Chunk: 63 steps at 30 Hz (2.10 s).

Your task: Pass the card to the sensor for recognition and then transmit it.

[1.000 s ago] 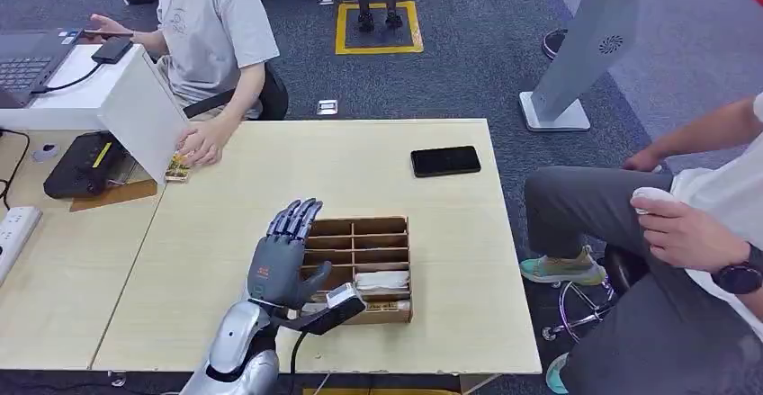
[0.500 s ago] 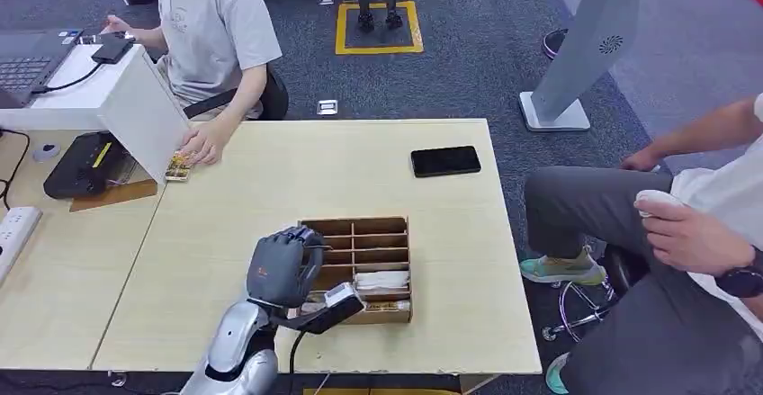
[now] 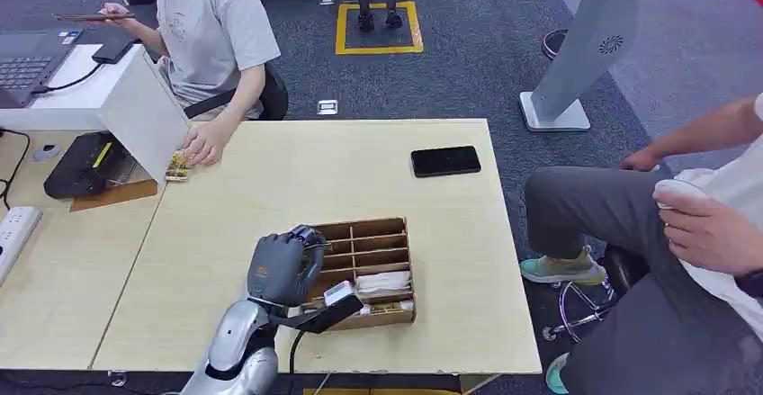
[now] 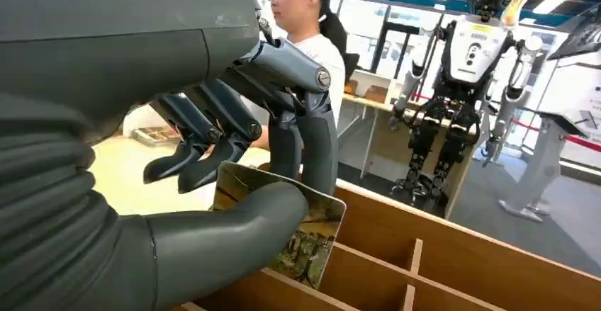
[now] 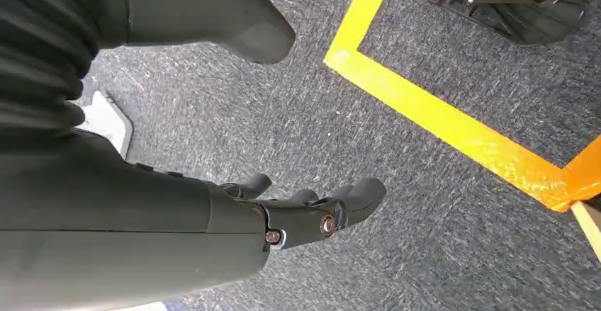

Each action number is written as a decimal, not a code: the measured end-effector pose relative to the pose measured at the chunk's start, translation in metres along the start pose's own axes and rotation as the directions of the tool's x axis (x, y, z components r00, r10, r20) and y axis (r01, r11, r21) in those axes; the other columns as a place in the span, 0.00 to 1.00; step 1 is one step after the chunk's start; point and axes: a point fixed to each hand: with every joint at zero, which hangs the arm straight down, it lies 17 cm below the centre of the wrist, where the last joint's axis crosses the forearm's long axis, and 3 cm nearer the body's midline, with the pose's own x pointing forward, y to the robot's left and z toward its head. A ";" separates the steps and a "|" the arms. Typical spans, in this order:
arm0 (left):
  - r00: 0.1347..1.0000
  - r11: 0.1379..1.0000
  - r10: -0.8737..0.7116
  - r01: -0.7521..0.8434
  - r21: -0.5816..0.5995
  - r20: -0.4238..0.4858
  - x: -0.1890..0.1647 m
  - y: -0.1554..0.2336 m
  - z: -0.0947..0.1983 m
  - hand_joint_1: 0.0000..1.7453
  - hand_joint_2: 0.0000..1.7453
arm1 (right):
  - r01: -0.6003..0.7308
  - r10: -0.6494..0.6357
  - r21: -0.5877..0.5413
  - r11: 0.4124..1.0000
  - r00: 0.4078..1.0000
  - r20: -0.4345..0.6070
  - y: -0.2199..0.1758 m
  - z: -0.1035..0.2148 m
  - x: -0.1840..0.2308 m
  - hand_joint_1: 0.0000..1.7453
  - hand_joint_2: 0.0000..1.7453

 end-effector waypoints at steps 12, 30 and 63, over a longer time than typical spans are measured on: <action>0.996 0.987 0.092 -0.093 0.128 0.014 -0.023 0.078 -0.029 1.00 1.00 | 0.001 -0.001 0.002 1.000 1.000 0.001 0.000 0.000 0.000 0.00 1.00; 1.000 0.897 -0.025 0.017 0.442 0.013 -0.080 0.283 -0.069 1.00 1.00 | 0.008 -0.008 0.016 1.000 1.000 -0.006 0.003 0.001 -0.001 0.00 1.00; 0.961 0.905 -0.110 0.202 0.375 -0.253 -0.160 0.263 -0.099 0.00 1.00 | -0.026 0.026 0.028 0.999 1.000 0.005 0.000 -0.002 0.009 0.00 1.00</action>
